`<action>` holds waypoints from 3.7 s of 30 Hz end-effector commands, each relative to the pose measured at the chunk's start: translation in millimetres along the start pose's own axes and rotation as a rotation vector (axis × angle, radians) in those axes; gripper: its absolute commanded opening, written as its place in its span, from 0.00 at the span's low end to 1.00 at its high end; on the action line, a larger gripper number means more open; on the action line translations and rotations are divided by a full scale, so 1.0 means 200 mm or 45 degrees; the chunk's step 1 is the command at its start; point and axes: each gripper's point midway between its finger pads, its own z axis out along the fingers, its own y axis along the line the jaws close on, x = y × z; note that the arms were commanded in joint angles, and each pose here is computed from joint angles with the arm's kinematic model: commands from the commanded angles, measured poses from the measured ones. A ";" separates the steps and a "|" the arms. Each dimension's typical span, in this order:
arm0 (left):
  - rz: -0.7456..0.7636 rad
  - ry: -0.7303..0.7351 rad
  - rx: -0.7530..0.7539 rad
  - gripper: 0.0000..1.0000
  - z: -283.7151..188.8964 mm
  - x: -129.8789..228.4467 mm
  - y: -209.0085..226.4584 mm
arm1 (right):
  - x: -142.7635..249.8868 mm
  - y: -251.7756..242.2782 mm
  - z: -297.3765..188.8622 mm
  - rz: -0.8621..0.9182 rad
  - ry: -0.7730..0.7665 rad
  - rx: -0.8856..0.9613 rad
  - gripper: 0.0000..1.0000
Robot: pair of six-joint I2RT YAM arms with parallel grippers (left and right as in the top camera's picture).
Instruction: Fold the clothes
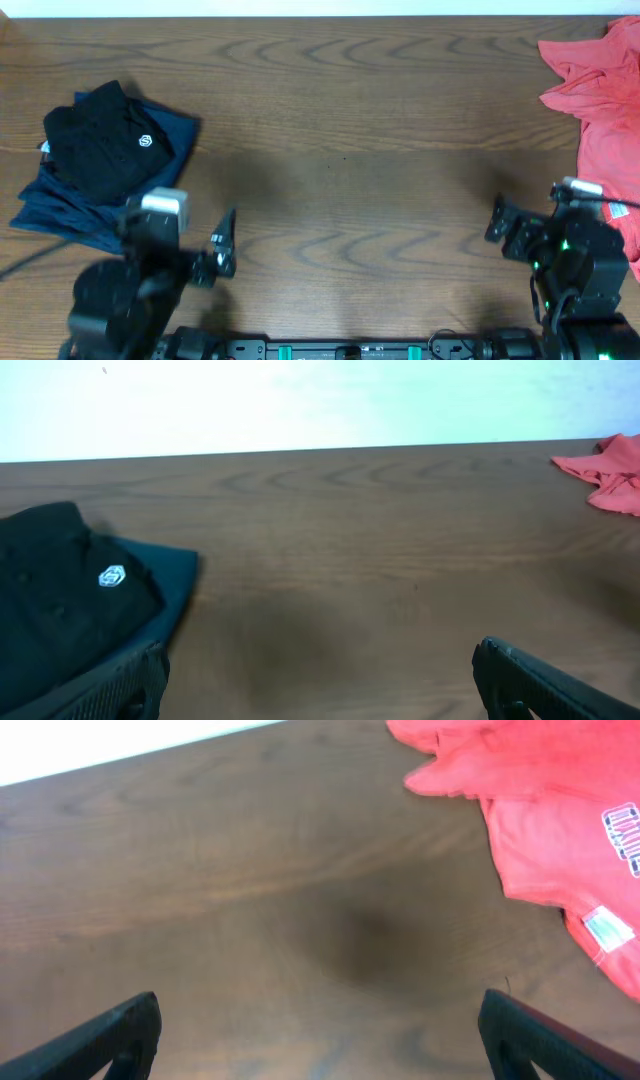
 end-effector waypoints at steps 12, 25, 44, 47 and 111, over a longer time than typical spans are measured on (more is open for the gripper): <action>0.006 0.168 -0.029 0.98 -0.12 0.25 0.03 | 0.32 -0.10 -0.05 -0.040 0.316 0.101 0.99; 0.004 0.231 -0.035 0.98 -0.13 0.31 0.03 | 0.09 0.04 0.06 -0.112 -0.435 -0.145 0.99; 0.004 0.231 -0.035 0.98 -0.13 0.31 0.03 | 0.21 0.06 0.31 -0.162 -0.662 -0.173 0.99; 0.004 0.231 -0.035 0.98 -0.13 0.31 0.03 | 0.21 0.06 0.31 -0.161 -0.662 -0.173 0.99; -0.051 -0.331 -0.242 0.98 0.53 0.66 0.36 | 0.21 0.06 0.31 -0.162 -0.662 -0.173 0.99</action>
